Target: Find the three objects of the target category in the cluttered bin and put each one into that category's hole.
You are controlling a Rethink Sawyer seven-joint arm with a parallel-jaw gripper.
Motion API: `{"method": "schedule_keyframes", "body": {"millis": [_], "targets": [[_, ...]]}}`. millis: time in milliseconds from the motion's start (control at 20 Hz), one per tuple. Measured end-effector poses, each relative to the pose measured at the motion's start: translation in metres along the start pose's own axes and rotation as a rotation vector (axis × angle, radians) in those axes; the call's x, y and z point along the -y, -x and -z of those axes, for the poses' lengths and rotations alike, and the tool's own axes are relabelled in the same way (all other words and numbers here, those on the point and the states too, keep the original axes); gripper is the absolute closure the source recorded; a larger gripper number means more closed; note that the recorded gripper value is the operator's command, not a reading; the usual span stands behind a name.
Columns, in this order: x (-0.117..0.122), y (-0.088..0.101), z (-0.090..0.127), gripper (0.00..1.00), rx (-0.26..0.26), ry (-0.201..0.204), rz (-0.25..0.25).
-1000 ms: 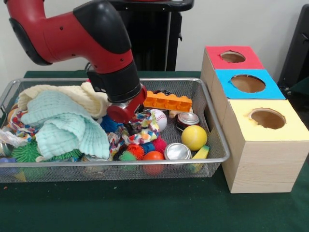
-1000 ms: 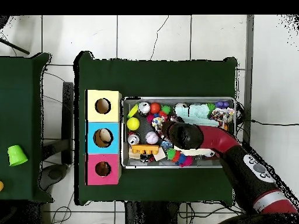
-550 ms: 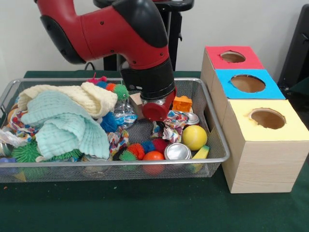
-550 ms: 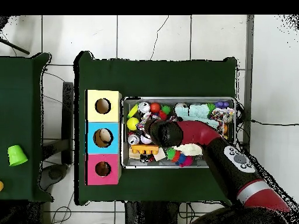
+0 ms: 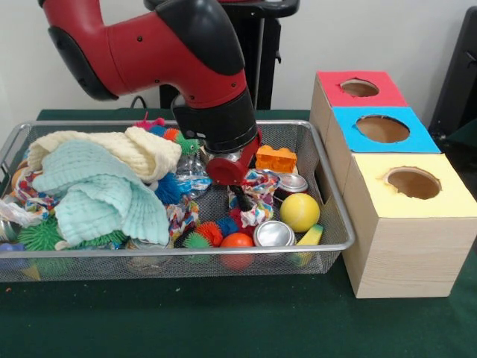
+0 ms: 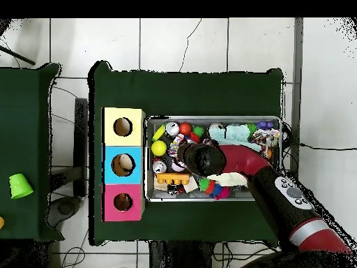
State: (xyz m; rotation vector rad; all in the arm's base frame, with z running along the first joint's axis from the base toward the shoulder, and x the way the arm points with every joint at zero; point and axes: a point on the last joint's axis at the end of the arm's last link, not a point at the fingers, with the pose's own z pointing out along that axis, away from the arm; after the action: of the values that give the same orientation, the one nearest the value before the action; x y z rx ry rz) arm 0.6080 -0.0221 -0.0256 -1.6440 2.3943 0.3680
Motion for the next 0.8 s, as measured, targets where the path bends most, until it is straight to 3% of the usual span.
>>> {"method": "schedule_keyframes", "body": {"millis": [250, 500, 800], "targets": [[-0.002, 0.011, -0.001, 0.0, -0.014, -0.002, 0.026], [-0.015, 0.045, -0.01, 0.0, -0.029, 0.01, 0.091], [-0.022, 0.053, -0.013, 0.0, -0.022, 0.006, 0.106]]}}
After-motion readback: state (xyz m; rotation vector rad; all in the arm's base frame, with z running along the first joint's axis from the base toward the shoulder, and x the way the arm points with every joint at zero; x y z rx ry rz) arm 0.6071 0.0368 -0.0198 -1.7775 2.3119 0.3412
